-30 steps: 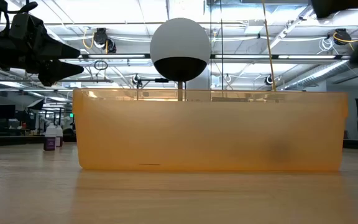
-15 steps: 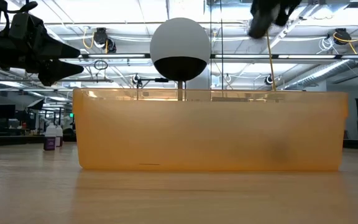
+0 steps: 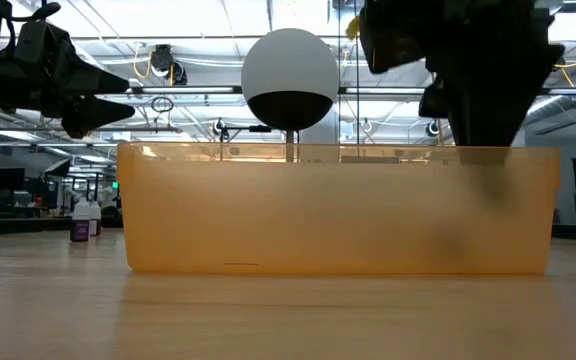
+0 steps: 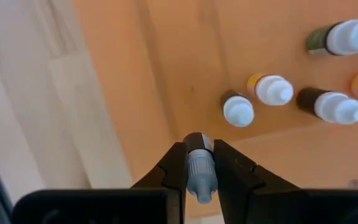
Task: Pick & Place food coloring
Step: Put the small purple food coloring bottle into the orange container, then put the large purple food coloring bottle into the orange container
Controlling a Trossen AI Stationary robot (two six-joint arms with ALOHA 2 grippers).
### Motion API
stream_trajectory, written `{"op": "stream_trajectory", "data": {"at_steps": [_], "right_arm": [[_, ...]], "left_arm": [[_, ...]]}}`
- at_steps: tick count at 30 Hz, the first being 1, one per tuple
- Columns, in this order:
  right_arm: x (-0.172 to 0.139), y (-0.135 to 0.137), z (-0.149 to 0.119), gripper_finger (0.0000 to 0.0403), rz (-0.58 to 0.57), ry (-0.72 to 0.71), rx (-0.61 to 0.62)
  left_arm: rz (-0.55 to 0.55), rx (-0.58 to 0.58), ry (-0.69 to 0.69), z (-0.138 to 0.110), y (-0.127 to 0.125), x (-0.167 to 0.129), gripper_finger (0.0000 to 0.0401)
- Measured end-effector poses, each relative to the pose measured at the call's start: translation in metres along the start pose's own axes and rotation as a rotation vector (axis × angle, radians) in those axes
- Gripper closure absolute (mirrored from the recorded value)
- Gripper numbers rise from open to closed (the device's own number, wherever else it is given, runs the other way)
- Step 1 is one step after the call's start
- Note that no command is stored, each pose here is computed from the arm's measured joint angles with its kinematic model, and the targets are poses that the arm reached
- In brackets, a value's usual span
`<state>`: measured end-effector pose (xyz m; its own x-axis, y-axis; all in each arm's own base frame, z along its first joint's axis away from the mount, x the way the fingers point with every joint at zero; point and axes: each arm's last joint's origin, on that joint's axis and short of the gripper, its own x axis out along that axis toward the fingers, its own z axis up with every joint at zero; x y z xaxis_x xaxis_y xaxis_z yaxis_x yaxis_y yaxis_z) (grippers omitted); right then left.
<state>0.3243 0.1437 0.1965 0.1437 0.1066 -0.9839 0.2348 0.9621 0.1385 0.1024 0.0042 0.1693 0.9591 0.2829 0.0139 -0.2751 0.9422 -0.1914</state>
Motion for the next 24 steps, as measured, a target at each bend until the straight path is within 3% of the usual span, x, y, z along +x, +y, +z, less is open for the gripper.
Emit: {"op": "stream_trajectory", "data": {"at_steps": [9,17,24], "right_arm": [[0.019,-0.001,0.001,0.0357,-0.027,0.064,-0.016],[0.017,0.000,0.001,0.0279,-0.025,0.053,0.048],[0.011,0.001,-0.001,0.0289,0.030,0.076,0.068]], "left_arm": [[0.000,0.000,0.001,0.000,0.000,0.000,0.0091],[0.000,0.000,0.000,0.000,0.000,0.000,0.0091],[0.000,0.000,0.001,0.000,0.000,0.000,0.0091]]}}
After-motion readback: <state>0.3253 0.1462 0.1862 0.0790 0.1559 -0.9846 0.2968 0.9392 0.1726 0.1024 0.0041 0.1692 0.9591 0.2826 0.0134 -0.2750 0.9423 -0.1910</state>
